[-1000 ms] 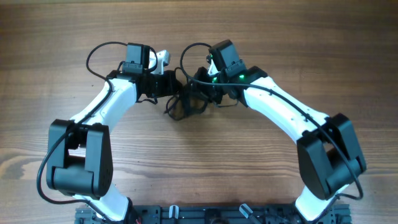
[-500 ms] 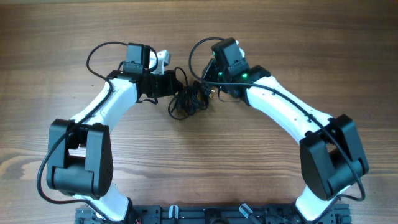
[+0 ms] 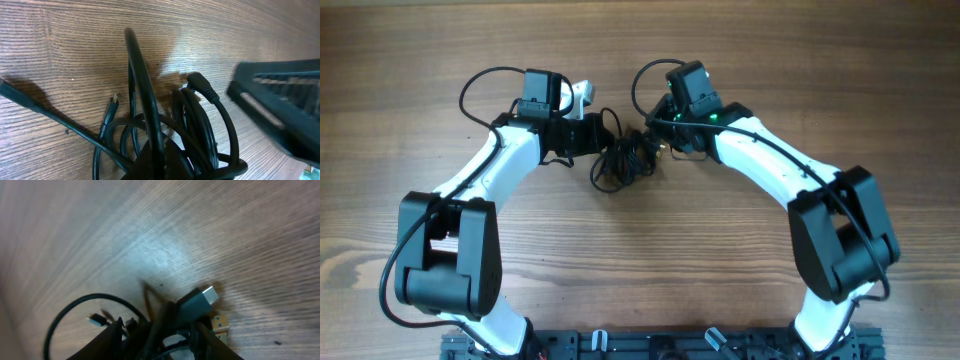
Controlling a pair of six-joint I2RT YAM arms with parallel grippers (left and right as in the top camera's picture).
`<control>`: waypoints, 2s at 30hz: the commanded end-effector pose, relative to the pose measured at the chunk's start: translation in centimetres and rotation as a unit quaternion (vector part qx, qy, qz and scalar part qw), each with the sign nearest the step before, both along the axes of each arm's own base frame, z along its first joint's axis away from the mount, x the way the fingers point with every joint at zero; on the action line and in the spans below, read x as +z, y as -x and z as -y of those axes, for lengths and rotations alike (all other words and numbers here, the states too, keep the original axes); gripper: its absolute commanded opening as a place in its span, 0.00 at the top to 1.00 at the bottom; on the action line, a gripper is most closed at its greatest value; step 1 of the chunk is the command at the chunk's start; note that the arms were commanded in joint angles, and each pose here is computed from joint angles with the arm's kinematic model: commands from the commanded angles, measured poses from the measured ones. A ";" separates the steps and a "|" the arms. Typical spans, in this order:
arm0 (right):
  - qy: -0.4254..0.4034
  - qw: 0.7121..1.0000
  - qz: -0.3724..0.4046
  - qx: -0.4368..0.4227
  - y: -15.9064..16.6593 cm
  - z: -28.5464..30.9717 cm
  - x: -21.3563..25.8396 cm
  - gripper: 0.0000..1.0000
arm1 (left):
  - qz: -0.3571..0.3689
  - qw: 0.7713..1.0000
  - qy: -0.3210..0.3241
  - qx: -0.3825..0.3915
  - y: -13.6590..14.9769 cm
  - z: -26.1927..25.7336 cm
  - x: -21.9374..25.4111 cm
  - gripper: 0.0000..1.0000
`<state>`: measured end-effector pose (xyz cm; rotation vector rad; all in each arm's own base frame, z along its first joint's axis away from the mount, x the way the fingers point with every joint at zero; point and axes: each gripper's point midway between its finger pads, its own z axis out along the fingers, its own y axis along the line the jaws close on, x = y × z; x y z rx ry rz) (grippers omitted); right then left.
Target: Untangle cables
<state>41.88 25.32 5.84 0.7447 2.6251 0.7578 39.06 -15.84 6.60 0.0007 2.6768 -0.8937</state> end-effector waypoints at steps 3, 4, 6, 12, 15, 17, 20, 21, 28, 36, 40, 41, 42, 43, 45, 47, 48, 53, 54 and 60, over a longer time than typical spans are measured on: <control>-0.041 0.999 -0.015 0.013 -0.4 -1.9 -1.9 0.59 | -0.008 1.000 -0.003 0.003 -0.1 -0.1 -0.7 0.96; -0.043 0.999 -0.012 0.014 -0.6 -2.0 -1.9 0.62 | -0.008 1.000 -0.003 0.003 -0.1 -0.1 -0.7 0.96; -0.045 0.999 -0.006 0.013 -0.8 -2.1 -1.8 0.73 | -0.008 1.000 -0.003 0.003 -0.1 -0.1 -0.7 0.96; -0.046 0.997 0.013 0.069 -0.4 -2.9 -1.3 0.96 | -0.008 1.000 -0.003 0.003 -0.1 -0.1 -0.7 0.96; -0.074 0.992 0.015 0.101 0.2 -3.9 0.0 0.96 | -0.008 1.000 -0.003 0.003 -0.1 -0.1 -0.7 0.96; -0.079 0.991 0.023 0.108 0.4 -4.1 1.0 0.96 | -0.008 1.000 -0.003 0.003 -0.1 -0.1 -0.7 0.96; -0.081 0.990 0.032 0.110 0.5 -4.1 2.4 0.96 | -0.008 1.000 -0.004 0.003 -0.1 -0.1 -0.7 0.96; -0.083 0.990 0.033 0.111 0.6 -4.1 2.7 0.96 | -0.008 1.000 -0.004 0.003 -0.1 -0.1 -0.7 0.96; -0.085 0.990 0.018 0.109 1.9 -3.6 4.3 0.96 | -0.007 1.000 -0.004 0.003 -0.1 -0.1 -0.7 0.96; -0.040 0.997 0.012 0.068 1.2 -1.4 3.2 0.47 | -0.008 1.000 -0.003 0.003 -0.1 -0.1 -0.7 0.96; -0.053 0.998 -0.025 0.027 1.5 -1.2 2.1 0.45 | -0.008 1.000 -0.003 0.003 -0.1 -0.1 -0.7 0.96; -0.059 0.997 -0.040 0.021 1.7 -1.5 1.6 0.46 | -0.008 1.000 -0.003 0.003 -0.1 -0.1 -0.7 0.96; -0.066 0.996 -0.057 0.012 2.0 -1.7 1.0 0.47 | -0.008 1.000 -0.003 0.003 -0.1 -0.1 -0.7 0.96; -0.071 0.995 -0.072 0.005 2.2 -1.9 0.4 0.47 | -0.008 1.000 -0.003 0.003 -0.1 -0.1 -0.7 0.96; -0.079 0.993 -0.091 -0.004 2.5 -2.1 -0.5 0.51 | -0.008 1.000 -0.003 0.003 -0.1 -0.1 -0.7 0.96; -0.087 0.991 -0.103 -0.005 2.6 -2.4 -1.2 0.62 | -0.008 1.000 -0.003 0.003 -0.1 -0.1 -0.7 0.96; -0.085 0.991 -0.104 -0.006 2.6 -2.4 -1.4 0.67 | -0.008 1.000 -0.003 0.003 -0.1 -0.1 -0.7 0.96; -0.058 0.995 -0.085 -0.018 1.8 -1.4 -1.8 0.96 | -0.008 1.000 -0.003 0.003 -0.1 -0.1 -0.7 0.96; -0.061 0.995 -0.075 -0.007 1.7 -1.7 -1.5 0.96 | -0.008 1.000 -0.003 0.003 -0.1 -0.1 -0.7 0.96; -0.071 0.997 -0.036 0.022 1.6 -2.0 1.8 0.96 | -0.008 1.000 -0.003 0.003 -0.1 -0.1 -0.7 0.96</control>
